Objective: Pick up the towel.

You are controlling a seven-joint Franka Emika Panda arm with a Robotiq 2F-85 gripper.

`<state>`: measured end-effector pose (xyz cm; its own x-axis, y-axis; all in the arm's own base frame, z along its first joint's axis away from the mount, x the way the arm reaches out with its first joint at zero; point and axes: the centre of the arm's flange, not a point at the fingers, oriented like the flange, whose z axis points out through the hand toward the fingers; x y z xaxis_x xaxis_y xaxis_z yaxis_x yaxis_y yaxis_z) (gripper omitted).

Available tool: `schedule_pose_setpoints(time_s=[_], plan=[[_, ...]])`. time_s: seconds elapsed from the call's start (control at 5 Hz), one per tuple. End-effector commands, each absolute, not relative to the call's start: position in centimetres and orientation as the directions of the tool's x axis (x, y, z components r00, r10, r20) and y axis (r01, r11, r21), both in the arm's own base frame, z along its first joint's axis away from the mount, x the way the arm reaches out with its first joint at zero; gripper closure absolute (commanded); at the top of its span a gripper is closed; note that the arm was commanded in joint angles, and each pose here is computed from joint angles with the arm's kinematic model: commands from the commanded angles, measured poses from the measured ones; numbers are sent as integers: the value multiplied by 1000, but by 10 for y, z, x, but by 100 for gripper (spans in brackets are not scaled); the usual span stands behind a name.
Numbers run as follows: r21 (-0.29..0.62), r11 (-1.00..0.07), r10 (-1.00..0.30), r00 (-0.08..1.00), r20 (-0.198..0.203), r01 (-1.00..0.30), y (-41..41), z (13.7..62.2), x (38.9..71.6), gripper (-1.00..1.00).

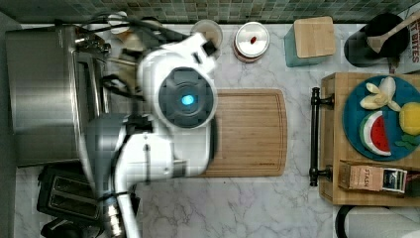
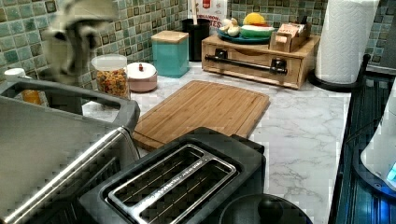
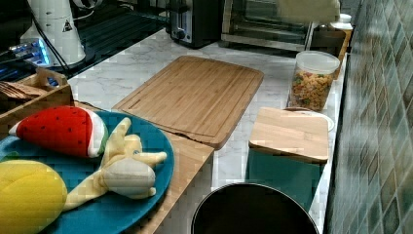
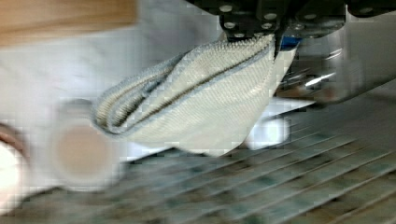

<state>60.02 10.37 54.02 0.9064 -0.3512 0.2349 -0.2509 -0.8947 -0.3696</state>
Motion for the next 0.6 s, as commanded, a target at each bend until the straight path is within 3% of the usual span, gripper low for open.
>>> schedule_pose_setpoints(time_s=[0.2, 0.4, 0.6], plan=[[-172, -836, -542, 833, 112, -521, -1, 540, 590, 100], [-137, -818, -572, 815, 94, -558, -1, 536, 586, 100], [-113, -788, -615, 782, 102, -605, -3, 532, 583, 100]])
